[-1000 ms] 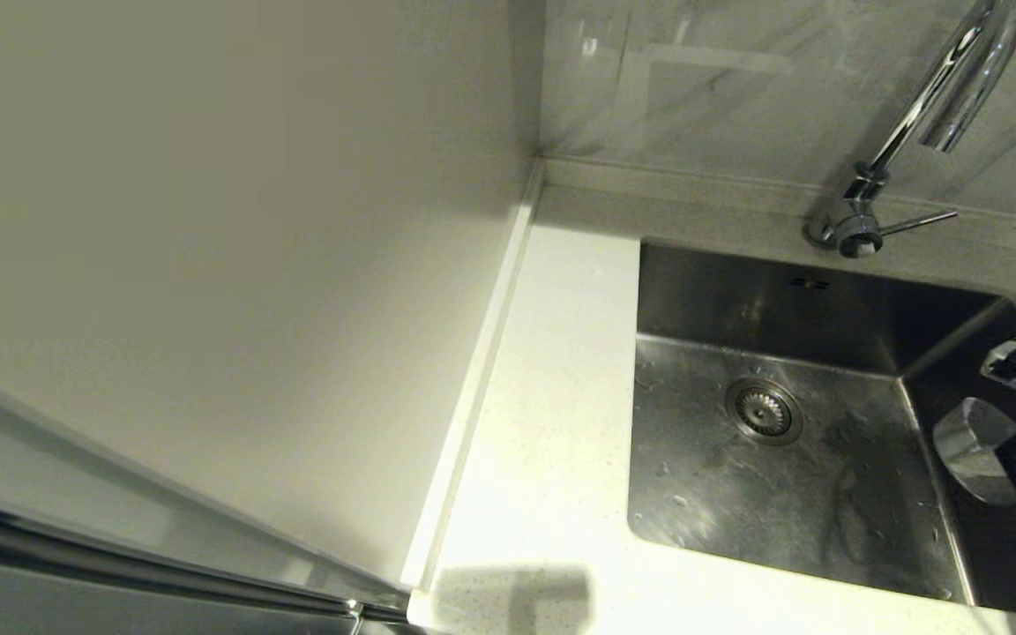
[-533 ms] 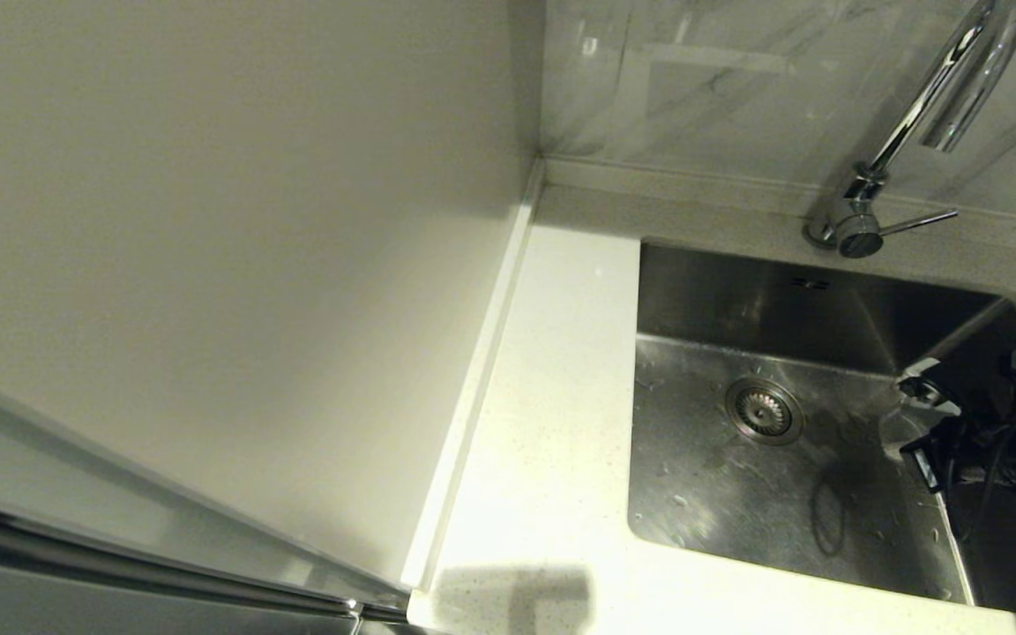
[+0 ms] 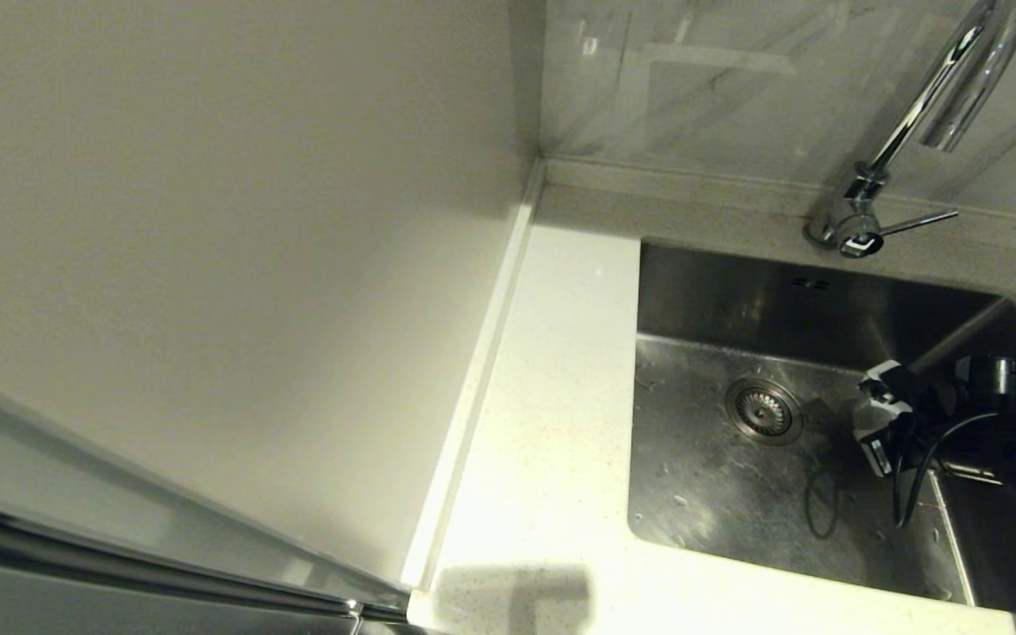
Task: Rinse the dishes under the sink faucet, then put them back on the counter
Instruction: Put a bowl into the sink
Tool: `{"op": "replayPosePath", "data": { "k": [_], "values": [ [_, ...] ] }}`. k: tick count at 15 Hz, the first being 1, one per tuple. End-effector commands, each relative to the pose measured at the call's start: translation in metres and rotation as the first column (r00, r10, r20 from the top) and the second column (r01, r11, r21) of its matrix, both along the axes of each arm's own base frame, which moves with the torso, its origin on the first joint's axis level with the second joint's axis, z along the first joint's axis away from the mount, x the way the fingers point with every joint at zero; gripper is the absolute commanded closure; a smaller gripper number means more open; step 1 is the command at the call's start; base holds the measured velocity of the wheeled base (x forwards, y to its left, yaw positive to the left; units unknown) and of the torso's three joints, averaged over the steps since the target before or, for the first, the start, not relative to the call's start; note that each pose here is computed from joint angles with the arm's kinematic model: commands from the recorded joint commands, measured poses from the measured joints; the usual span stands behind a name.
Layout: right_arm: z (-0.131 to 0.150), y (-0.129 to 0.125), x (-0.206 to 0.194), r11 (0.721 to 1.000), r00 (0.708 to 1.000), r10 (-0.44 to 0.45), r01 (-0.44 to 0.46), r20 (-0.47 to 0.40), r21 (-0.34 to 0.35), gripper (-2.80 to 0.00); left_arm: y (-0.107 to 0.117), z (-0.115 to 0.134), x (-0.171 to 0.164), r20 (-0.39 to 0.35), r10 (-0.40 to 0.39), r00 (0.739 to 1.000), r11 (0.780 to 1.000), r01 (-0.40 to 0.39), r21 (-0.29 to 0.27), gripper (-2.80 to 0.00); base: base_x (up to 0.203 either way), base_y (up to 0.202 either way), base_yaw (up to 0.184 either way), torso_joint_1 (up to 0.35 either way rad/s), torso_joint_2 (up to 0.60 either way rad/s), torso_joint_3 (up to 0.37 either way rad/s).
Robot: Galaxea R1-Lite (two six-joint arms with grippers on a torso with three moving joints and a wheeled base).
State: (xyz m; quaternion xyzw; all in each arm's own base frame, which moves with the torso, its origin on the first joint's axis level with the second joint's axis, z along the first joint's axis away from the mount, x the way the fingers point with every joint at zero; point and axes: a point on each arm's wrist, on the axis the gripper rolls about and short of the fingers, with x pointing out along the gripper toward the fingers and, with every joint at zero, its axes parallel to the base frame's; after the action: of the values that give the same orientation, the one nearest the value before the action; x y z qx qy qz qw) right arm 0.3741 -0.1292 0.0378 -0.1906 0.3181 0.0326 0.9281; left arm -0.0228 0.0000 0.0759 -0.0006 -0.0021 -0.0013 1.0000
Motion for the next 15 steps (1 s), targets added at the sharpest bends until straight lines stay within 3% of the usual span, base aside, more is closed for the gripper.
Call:
{"op": "replayPosePath", "data": {
  "k": [1, 8, 9, 15],
  "values": [
    [-0.018, -0.005, 0.012, 1.0, 1.0, 0.001, -0.001, -0.015, 0.002, 0.0, 0.0, -0.001, 0.0, -0.003, 0.001, 1.0, 1.0, -0.001, 0.0, 0.0, 0.0, 0.0, 0.0, 0.0, 0.0, 0.0],
    [-0.032, -0.008, 0.017, 1.0, 0.999, -0.011, 0.011, -0.044, -0.003, 0.0, 0.0, -0.001, 0.0, -0.003, -0.001, 1.0, 1.0, 0.001, 0.0, 0.0, 0.0, 0.0, 0.0, 0.0, 0.0, 0.0],
    [-0.032, -0.008, 0.017, 1.0, 0.999, -0.01, 0.01, -0.046, -0.004, -2.8, 0.0, -0.001, 0.0, -0.003, -0.001, 1.0, 1.0, 0.001, 0.0, 0.0, 0.0, 0.0, 0.0, 0.0, 0.0, 0.0],
    [-0.012, -0.006, 0.016, 1.0, 1.0, -0.009, 0.009, -0.005, -0.018, -2.8, 0.0, -0.001, 0.0, -0.003, 0.001, 1.0, 1.0, -0.001, 0.0, 0.0, 0.0, 0.0, 0.0, 0.0, 0.0, 0.0]
  ]
}}
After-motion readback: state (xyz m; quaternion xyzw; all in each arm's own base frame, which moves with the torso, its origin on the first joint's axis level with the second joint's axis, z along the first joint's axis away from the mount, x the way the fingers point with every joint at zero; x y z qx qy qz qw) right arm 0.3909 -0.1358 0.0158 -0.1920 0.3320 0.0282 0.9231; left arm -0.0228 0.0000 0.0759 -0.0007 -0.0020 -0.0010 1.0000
